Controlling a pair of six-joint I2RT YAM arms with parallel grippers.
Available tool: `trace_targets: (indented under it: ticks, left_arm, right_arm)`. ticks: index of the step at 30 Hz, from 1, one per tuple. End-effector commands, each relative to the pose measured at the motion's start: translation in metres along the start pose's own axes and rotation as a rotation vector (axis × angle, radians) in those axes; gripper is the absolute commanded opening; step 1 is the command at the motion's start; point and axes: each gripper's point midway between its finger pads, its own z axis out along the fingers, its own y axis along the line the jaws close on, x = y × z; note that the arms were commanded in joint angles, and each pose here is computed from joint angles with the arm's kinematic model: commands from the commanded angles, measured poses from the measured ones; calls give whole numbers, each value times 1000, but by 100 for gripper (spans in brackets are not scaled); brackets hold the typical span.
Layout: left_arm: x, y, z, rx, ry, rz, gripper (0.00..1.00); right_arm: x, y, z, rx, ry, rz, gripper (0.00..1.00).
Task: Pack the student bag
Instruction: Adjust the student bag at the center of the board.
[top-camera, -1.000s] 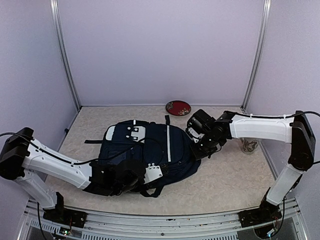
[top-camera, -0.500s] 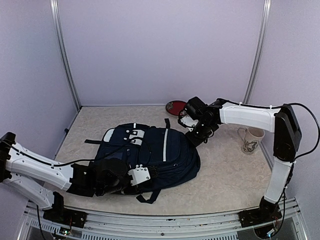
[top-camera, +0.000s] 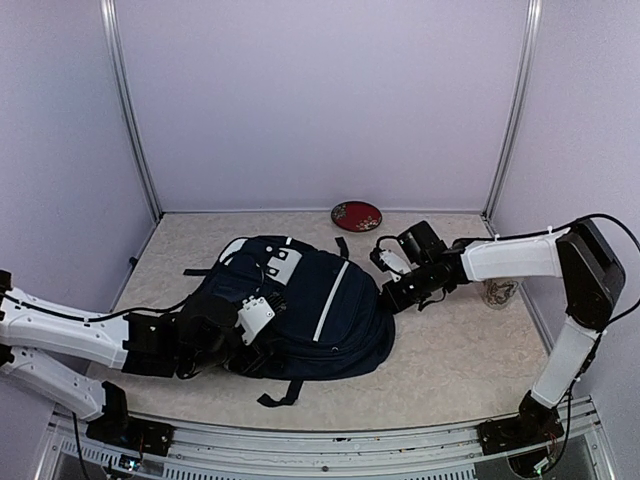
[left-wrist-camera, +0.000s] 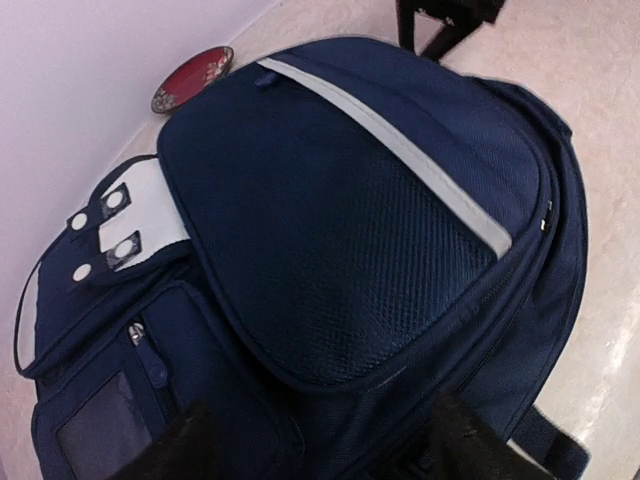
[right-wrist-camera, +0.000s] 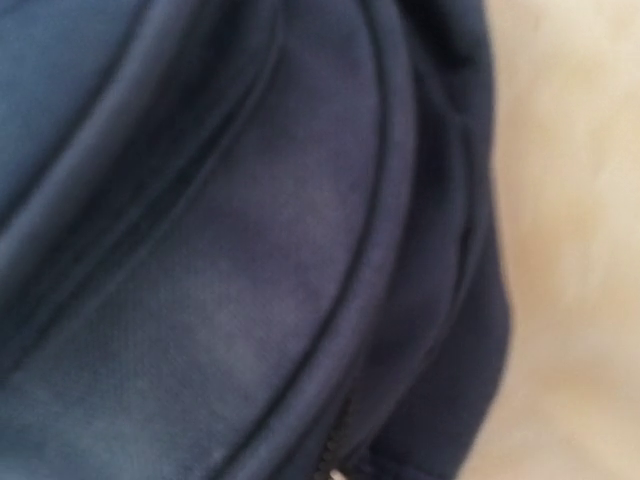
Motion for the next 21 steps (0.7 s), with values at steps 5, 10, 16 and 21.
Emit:
trace_targets:
  ticks: [5,10,16,21]
  left_arm:
    - [6,25,-33,-49,80,-459,84]
    - [76,80,-37,-226,225,-796,78]
    - [4,75,-61,-11,-89,-739,60]
    - [-51,42,-99,148,-304,-570,44]
  right_arm:
    - [36,65,9,-134,-34,118,0]
    - [53,105,11,-135,22,70,0]
    - [55,245,4,-447,50,-19,0]
    - [33,291,-8,-627,5,4,0]
